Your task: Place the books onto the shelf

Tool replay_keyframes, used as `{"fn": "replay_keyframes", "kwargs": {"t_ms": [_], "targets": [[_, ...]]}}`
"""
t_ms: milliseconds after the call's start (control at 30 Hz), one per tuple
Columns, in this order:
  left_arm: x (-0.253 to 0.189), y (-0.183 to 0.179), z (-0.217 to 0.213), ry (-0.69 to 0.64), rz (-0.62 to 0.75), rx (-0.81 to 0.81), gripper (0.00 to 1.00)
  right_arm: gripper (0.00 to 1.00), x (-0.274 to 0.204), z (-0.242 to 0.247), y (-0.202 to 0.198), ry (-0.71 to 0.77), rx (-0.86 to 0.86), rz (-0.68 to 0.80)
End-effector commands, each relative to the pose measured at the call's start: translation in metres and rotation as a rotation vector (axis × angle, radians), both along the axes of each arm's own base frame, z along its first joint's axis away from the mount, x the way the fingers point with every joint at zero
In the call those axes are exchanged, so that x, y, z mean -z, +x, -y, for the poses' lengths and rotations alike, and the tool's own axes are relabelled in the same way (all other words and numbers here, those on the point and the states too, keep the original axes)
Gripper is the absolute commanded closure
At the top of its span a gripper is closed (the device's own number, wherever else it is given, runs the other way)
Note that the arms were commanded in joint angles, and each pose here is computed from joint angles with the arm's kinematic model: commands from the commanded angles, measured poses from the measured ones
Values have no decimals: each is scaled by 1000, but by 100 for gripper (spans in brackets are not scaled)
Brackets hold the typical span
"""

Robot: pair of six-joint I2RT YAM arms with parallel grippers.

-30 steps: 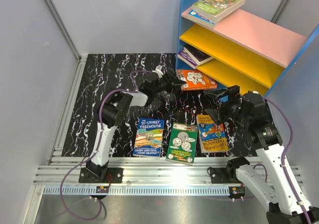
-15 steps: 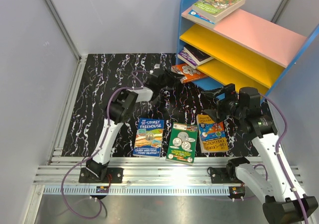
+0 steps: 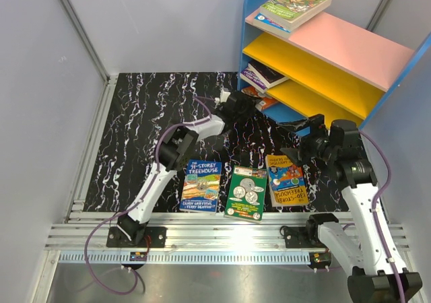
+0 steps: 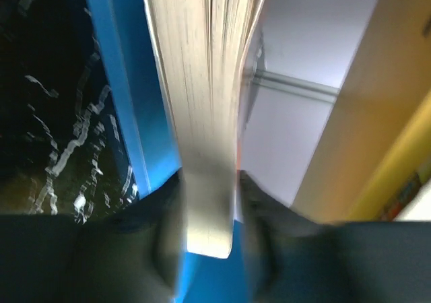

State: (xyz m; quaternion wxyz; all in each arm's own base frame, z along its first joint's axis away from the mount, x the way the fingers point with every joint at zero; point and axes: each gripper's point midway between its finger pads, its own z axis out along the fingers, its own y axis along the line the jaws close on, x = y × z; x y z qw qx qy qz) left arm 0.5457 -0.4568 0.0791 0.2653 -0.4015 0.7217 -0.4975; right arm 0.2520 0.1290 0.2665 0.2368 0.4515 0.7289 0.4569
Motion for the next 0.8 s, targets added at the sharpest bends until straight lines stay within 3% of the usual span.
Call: {"fn": "replay_keyframes", "kwargs": {"t_ms": [0,33,300,467,633,700,767], "targets": [[-11,28,-14,-31,19,-60,43,0,-8,1,-3,5,-30,39],[-10,25,-11,-37,16,-28,2,0,-7,0,-2,13,-32,37],[-7,-12,-53,74,-94,49,1,0,-1,-3,0,38,-69,18],[-12,-33,-95,162,-142,85,1,0,3,3,-2,-80,-107,19],[-60,-57,-122,289,-17,235,1,0,61,5,-16,-242,-316,-208],[-83,-76,-122,359,66,341,1,0,101,9,-34,-273,-401,-367],[-86,-109,-116,404,65,451,1,0,121,9,-47,-274,-434,-426]]}}
